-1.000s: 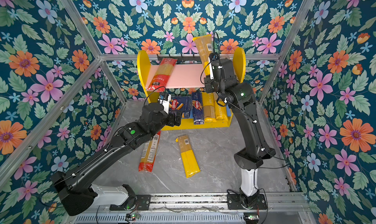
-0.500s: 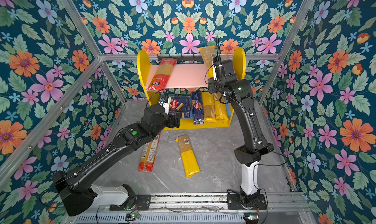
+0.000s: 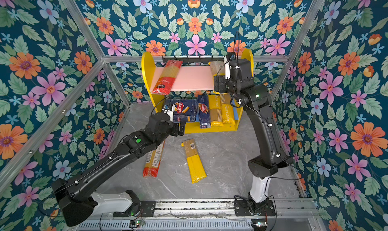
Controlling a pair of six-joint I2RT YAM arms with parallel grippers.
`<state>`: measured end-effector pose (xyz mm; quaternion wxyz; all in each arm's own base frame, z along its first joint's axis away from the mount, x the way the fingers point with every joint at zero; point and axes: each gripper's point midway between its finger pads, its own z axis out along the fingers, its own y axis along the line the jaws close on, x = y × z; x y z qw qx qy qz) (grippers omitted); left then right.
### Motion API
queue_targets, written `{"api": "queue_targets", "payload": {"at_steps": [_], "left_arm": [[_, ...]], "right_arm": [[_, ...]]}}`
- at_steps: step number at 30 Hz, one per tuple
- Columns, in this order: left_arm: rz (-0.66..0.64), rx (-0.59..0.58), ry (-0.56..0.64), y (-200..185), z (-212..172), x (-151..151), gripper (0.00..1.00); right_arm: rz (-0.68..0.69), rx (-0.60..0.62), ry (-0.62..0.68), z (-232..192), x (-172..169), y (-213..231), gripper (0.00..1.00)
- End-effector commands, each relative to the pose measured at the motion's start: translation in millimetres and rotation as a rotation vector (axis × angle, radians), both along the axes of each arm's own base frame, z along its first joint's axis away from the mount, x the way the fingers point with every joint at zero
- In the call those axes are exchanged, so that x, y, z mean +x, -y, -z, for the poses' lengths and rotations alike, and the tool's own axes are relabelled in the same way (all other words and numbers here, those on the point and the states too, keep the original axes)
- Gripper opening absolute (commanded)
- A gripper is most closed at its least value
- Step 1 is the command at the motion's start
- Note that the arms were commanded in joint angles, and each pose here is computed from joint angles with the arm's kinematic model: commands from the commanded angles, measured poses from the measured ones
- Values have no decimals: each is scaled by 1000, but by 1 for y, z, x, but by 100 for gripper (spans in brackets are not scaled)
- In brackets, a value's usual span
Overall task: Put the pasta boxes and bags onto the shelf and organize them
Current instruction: 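Release the yellow bag beside the white-labeled bag and withdraw the right gripper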
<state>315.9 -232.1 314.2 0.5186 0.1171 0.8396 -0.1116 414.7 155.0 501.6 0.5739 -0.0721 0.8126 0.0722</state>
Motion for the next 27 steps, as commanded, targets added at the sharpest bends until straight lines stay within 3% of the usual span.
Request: {"api": "queue_targets", "payload": {"at_steps": [1, 9, 19, 27], "left_arm": [[-31, -14, 2, -11, 0, -5, 100], [-68, -38, -25, -41, 11, -31, 100], [-171, -58, -48, -99, 26, -71, 100], [-205, -94, -88, -119, 52, -91, 100]], "right_arm": [[-23, 47, 46, -15, -17, -5, 88], [-90, -10, 13, 23, -82, -36, 90], [-171, -4, -144, 119, -148, -62, 91], [-210, 43, -293, 207, -182, -80, 92]]}}
